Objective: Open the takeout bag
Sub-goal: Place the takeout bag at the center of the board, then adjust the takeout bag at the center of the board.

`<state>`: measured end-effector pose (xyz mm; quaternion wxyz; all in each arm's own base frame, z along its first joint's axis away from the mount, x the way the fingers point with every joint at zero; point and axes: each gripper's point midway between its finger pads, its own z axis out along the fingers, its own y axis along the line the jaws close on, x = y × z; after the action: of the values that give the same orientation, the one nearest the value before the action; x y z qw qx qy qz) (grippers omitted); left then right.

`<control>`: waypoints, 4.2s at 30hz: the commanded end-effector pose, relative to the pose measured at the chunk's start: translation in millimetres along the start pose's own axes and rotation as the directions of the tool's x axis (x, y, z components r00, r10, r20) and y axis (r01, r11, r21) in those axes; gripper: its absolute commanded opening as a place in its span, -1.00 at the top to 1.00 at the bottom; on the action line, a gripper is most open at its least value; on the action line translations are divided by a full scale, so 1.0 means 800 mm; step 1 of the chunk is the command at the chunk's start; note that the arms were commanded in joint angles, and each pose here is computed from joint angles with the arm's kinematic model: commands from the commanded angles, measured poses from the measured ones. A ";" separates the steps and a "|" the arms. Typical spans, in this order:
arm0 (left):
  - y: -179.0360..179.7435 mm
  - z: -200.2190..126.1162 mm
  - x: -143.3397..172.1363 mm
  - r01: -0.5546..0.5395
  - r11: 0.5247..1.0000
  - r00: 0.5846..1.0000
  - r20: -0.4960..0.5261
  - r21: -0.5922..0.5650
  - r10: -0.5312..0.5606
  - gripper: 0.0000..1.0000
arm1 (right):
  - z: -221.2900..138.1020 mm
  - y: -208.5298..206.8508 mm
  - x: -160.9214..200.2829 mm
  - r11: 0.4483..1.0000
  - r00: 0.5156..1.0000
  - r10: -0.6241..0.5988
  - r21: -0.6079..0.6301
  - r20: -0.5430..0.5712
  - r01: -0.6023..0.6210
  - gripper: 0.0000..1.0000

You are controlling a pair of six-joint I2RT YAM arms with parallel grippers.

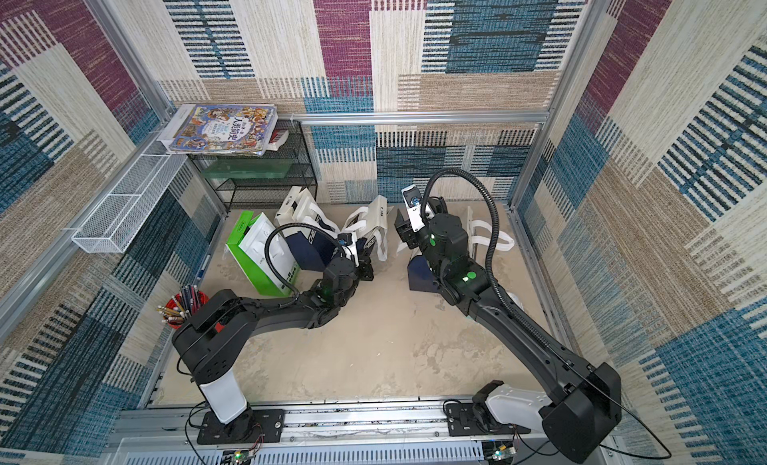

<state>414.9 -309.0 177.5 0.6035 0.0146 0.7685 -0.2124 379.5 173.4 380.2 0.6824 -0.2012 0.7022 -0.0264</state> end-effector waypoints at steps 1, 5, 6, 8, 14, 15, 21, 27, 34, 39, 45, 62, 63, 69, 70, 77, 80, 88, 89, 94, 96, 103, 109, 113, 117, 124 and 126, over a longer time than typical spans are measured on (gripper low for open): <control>-0.008 0.002 0.002 0.046 0.998 0.999 -0.021 0.032 -0.046 1.00 | -0.003 -0.007 -0.011 0.999 0.999 0.030 0.024 0.039 -0.031 -0.54; -0.010 0.000 -0.001 0.086 0.995 0.996 -0.020 0.040 -0.085 1.00 | -0.002 -0.007 -0.010 0.999 0.999 0.027 0.024 0.040 -0.028 -0.54; -0.010 0.000 -0.003 0.096 0.994 0.995 -0.018 0.043 -0.095 1.00 | -0.003 -0.007 -0.011 0.999 0.999 0.027 0.024 0.041 -0.028 -0.54; -0.012 0.000 -0.002 0.113 0.992 0.993 -0.022 0.049 -0.113 1.00 | -0.002 -0.006 -0.009 0.999 0.999 0.025 0.021 0.040 -0.026 -0.54; -0.012 -0.009 -0.003 0.177 0.982 0.984 -0.024 0.063 -0.176 1.00 | -0.003 -0.004 -0.007 1.000 0.999 0.023 0.017 0.039 -0.024 -0.54; -0.012 -0.011 -0.004 0.186 0.980 0.983 -0.024 0.066 -0.184 1.00 | -0.003 -0.004 -0.007 1.000 0.999 0.023 0.016 0.039 -0.024 -0.54; -0.002 -0.015 -0.004 0.201 0.979 0.980 -0.015 0.042 -0.200 1.00 | -0.004 -0.001 -0.005 1.000 0.999 0.015 0.009 0.040 -0.016 -0.54; -0.004 -0.018 -0.007 0.223 0.973 0.975 -0.025 0.057 -0.222 1.00 | -0.007 -0.001 -0.006 1.000 0.999 0.005 0.013 0.043 -0.006 -0.54; 0.001 -0.023 0.000 0.262 0.963 0.965 -0.035 0.062 -0.261 1.00 | -0.008 0.001 -0.004 1.000 0.999 -0.004 0.015 0.043 0.004 -0.54; 0.002 -0.034 -0.002 0.288 0.955 0.957 -0.047 0.067 -0.285 1.00 | -0.007 0.004 -0.003 1.000 0.999 -0.007 0.012 0.043 0.007 -0.54; 0.004 -0.049 -0.004 0.291 0.954 0.956 -0.059 0.073 -0.287 1.00 | -0.006 0.007 -0.001 1.000 0.999 -0.009 0.008 0.039 0.009 -0.54; 0.019 -0.033 0.039 0.231 0.973 0.968 -0.107 0.024 -0.227 1.00 | -0.009 0.015 -0.001 1.000 0.999 -0.028 0.002 0.039 0.028 -0.54; 0.020 -0.031 0.040 0.229 0.973 0.968 -0.109 0.022 -0.225 1.00 | -0.009 0.016 0.000 1.000 0.999 -0.032 0.000 0.037 0.032 -0.54; 0.028 -0.005 0.030 0.220 0.975 0.971 -0.091 -0.003 -0.219 1.00 | -0.009 0.019 0.001 0.999 0.999 -0.042 0.000 0.035 0.042 -0.55; 0.030 0.000 0.027 0.220 0.975 0.972 -0.087 -0.009 -0.220 1.00 | -0.009 0.019 0.001 0.999 0.999 -0.042 0.001 0.035 0.042 -0.55; 0.046 0.017 0.010 0.205 0.978 0.977 -0.060 -0.035 -0.207 0.42 | -0.008 0.021 0.003 0.999 0.998 -0.053 0.001 0.026 0.053 -0.56; 0.045 0.012 0.015 0.208 0.978 0.975 -0.072 -0.023 -0.210 0.20 | -0.008 0.020 0.003 0.999 0.998 -0.052 0.003 0.026 0.052 -0.56; 0.040 -0.013 0.040 0.211 0.977 0.969 -0.132 0.018 -0.207 0.10 | -0.006 0.022 0.005 1.000 0.999 -0.031 0.001 0.020 0.031 -0.57; 0.040 -0.017 0.042 0.209 0.978 0.969 -0.137 0.016 -0.204 0.09 | -0.005 0.021 0.004 1.000 1.000 -0.023 0.003 0.017 0.023 -0.57; 0.037 -0.034 0.045 0.196 0.980 0.970 -0.154 0.035 -0.188 0.10 | -0.003 0.017 0.005 1.000 1.000 0.022 0.008 -0.003 -0.022 -0.59; 0.032 -0.043 0.048 0.181 0.982 0.970 -0.173 0.048 -0.170 0.10 | -0.002 0.012 0.005 0.999 0.999 0.047 0.017 -0.012 -0.047 -0.59; -0.018 -0.079 0.052 0.079 0.974 0.977 -0.210 0.211 -0.034 0.13 | 0.003 -0.019 0.006 0.985 0.989 0.143 0.102 -0.042 -0.138 -0.59; -0.110 -0.112 0.042 -0.095 0.904 0.976 -0.142 0.416 0.168 0.09 | -0.001 -0.045 0.011 0.965 0.979 0.198 0.181 -0.041 -0.188 -0.59; -0.149 -0.106 0.029 -0.002 0.863 0.989 -0.127 0.505 0.076 0.14 | -0.008 -0.054 0.011 0.957 0.973 0.228 0.193 -0.030 -0.218 -0.59; -0.167 -0.074 0.040 0.059 0.867 0.986 -0.167 0.495 0.029 0.18 | -0.015 -0.061 0.007 0.955 0.974 0.227 0.199 -0.017 -0.219 -0.58; -0.163 -0.027 0.043 0.071 0.915 0.990 -0.141 0.397 -0.015 0.15 | -0.029 -0.072 0.009 0.954 0.977 0.212 0.214 0.008 -0.209 -0.59; -0.166 -0.018 0.039 0.054 0.918 0.991 -0.131 0.394 -0.002 0.15 | -0.032 -0.073 0.008 0.954 0.978 0.209 0.215 0.016 -0.207 -0.59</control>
<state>343.2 -432.2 181.9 0.5154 0.1573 0.7526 -0.3784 371.8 115.1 384.9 0.6829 -0.0592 0.7275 -0.0289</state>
